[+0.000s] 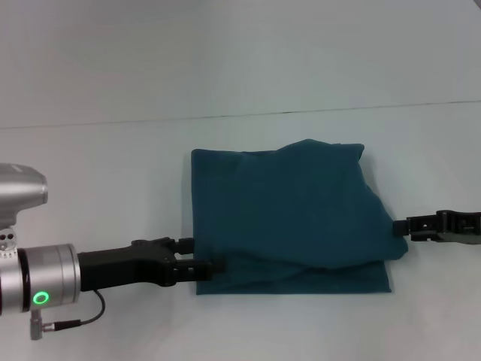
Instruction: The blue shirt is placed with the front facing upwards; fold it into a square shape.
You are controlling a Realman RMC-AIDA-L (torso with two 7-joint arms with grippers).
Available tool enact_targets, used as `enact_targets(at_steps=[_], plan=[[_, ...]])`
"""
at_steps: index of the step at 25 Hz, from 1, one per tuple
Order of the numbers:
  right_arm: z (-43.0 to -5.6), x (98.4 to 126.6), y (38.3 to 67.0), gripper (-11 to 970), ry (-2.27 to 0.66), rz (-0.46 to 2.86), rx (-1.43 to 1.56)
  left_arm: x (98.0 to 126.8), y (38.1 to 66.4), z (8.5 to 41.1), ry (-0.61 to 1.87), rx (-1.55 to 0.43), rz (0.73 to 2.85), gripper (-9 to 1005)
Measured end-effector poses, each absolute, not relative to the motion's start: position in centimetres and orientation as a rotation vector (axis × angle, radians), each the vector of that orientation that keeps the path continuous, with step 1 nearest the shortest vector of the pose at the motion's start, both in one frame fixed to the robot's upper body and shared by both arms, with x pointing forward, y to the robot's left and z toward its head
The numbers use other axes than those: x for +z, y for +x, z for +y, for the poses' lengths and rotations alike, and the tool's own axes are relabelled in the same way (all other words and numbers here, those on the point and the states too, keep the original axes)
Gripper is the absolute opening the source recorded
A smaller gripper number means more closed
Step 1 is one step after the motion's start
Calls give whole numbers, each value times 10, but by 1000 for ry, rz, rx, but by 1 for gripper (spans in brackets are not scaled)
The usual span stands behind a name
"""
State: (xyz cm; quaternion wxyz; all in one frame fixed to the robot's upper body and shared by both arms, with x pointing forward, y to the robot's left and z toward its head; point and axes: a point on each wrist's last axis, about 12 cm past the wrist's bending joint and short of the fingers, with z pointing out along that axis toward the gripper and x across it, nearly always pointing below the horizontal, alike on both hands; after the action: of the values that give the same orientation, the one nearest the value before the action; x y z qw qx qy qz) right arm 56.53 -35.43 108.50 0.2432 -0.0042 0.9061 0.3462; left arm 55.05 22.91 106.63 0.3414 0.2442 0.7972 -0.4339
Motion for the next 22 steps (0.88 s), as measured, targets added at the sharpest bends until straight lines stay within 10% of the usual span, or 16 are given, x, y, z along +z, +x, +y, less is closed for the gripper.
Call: enact_targets(at_steps=[13, 22], plan=[[-340, 1084, 570, 544, -24, 2477, 1006, 1067, 554, 226, 636, -1116, 2072, 963], [-335, 1088, 568, 225, -68, 2472, 1070, 1066, 555, 224, 641, -1118, 2071, 963]])
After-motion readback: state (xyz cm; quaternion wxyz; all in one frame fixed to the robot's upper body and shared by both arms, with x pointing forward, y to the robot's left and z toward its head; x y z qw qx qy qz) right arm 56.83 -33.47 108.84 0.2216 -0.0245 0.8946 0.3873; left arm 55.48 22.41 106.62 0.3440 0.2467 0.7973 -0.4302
